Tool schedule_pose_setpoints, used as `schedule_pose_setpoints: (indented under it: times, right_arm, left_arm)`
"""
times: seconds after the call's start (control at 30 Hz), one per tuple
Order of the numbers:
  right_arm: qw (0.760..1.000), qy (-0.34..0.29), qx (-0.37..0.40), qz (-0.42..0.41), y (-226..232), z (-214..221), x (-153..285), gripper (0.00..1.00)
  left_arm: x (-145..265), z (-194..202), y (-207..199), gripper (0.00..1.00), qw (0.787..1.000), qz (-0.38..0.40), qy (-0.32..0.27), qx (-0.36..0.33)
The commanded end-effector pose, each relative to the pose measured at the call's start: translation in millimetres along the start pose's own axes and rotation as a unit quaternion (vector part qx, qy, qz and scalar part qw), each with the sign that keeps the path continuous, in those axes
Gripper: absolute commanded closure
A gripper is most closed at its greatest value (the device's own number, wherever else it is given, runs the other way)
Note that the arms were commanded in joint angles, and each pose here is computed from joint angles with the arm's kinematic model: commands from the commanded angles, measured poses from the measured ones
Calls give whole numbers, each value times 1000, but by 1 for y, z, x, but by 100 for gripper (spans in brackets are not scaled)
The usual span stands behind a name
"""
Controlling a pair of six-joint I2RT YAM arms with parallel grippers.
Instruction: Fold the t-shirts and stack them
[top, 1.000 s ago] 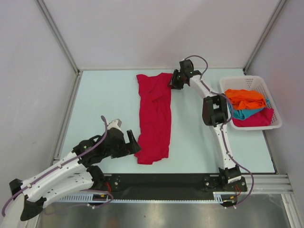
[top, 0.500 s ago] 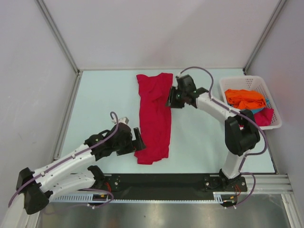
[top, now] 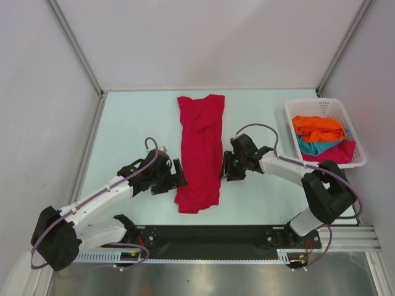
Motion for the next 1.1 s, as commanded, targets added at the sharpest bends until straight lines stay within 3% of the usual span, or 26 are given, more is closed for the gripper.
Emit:
schedule_pose_setpoints:
  times: [0.0,0.37,1.07]
  right_arm:
    - [999,-31,2,-25,9,-2,15,53]
    - [999,-17,-10,-30,0,28,21,52]
    - [999,29,8,-43,22,65,-11,52]
  left_arm:
    - [-4,-10,-15,0,999,41,-3,-14]
    - [-20,1,-4,1,999,29,23,-13]
    - [-49,30,22,0,998,11,66,6]
Point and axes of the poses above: each gripper's point midway between its finger pads, its own x axis back along the fingers, its own y axis along the line the jaws close on, z = x × y, the point moved 8 cm from there along x, back along the fingers, and after that the axes turned 2 degrees about -x, right-handed, at the moved point
